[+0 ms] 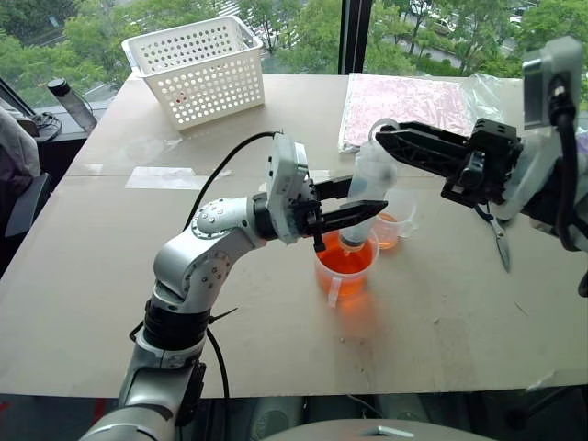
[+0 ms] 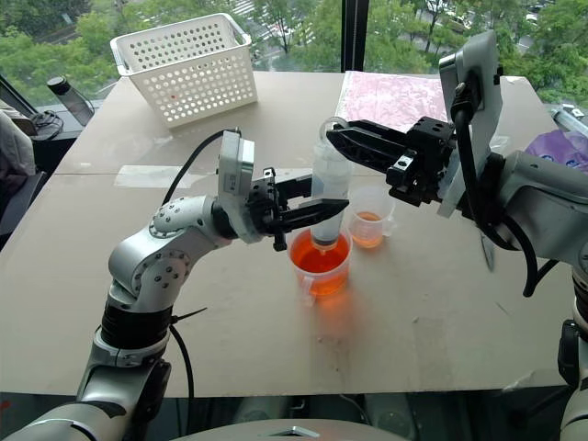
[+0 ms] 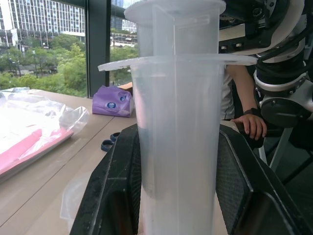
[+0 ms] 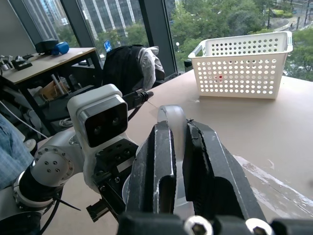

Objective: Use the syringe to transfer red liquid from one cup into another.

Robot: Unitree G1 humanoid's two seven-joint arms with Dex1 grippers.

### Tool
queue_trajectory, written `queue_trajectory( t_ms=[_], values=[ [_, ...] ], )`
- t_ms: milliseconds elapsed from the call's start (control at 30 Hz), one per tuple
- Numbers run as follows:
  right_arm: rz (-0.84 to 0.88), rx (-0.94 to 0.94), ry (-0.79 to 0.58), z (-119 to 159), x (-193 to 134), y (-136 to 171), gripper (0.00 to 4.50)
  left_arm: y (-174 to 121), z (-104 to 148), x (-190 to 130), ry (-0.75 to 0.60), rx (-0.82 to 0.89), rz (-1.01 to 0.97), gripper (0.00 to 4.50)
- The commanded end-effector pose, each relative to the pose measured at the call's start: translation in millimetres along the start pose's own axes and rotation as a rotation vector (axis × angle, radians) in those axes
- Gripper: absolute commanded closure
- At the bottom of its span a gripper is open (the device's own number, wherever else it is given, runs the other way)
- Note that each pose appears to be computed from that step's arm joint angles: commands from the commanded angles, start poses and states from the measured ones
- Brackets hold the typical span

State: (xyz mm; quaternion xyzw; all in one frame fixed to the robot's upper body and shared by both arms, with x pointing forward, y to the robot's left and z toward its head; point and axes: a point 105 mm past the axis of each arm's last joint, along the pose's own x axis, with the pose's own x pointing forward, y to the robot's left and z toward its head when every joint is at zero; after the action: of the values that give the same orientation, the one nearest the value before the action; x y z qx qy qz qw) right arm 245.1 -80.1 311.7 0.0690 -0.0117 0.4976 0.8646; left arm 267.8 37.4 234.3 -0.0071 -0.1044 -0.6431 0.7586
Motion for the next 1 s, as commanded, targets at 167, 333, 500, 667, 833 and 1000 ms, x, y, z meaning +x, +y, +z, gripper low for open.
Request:
queue_trajectory(
  t_ms=[167, 333, 500, 667, 833, 1000],
  values=[
    [-0.012, -0.035, -0.140, 30, -7, 1, 4.44, -11, -2, 3, 0.009, 0.021, -0.066, 3.09],
    [-0.010, -0.031, -0.158, 33, -7, 1, 4.44, -10, -6, 0, 0.017, 0.021, -0.063, 3.09],
    [-0.008, -0.030, -0.165, 34, -6, 3, 4.44, -12, -9, -1, 0.020, 0.019, -0.064, 3.09],
    [-0.008, -0.027, -0.168, 34, -6, 3, 4.44, -12, -11, -1, 0.021, 0.016, -0.066, 3.09],
    [-0.004, -0.030, -0.147, 29, -5, 5, 4.44, -11, -11, -2, 0.018, 0.016, -0.063, 3.09],
    [-0.004, -0.041, -0.126, 25, -5, 5, 4.44, -10, -9, -1, 0.008, 0.020, -0.059, 3.09]
  ],
)
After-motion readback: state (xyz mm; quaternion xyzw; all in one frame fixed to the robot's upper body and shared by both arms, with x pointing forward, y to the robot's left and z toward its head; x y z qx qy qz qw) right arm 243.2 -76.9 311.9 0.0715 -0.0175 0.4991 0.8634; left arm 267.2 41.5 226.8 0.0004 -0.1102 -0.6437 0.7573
